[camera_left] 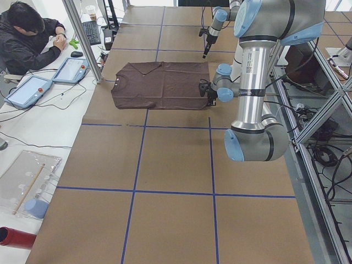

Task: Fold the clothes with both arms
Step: 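Grasp the hem corners with both grippers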

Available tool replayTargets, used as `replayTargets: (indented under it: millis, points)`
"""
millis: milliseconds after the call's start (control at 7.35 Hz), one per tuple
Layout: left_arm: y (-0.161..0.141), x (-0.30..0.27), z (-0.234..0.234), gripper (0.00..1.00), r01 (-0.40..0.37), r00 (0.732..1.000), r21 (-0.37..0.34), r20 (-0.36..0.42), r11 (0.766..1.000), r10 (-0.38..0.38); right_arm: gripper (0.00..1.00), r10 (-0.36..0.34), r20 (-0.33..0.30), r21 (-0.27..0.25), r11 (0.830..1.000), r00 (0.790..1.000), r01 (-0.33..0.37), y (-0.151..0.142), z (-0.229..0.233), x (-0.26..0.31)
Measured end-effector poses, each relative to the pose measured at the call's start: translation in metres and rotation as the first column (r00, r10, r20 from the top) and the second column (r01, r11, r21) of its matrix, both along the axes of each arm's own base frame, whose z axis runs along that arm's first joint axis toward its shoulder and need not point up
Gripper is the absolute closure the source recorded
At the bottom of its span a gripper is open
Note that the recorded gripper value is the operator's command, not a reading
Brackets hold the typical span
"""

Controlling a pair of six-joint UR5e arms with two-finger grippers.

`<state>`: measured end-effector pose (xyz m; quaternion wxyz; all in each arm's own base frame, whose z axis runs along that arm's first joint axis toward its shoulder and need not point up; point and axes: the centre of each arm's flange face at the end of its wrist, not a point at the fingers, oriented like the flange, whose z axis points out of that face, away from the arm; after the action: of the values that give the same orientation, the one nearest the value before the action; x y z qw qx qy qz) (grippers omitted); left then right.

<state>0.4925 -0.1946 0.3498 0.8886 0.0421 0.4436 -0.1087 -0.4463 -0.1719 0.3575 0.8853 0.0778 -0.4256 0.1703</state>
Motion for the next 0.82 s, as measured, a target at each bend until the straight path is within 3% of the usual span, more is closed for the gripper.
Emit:
replayTargets:
  millis: [816]
  points:
    - [-0.006, -0.004, -0.003, 1.00, 0.040, 0.999, 0.028, -0.003, 0.999, -0.040, 0.45, -0.008, -0.025, 0.022, 1.000, 1.000, 0.009, 0.025, 0.013, -0.020]
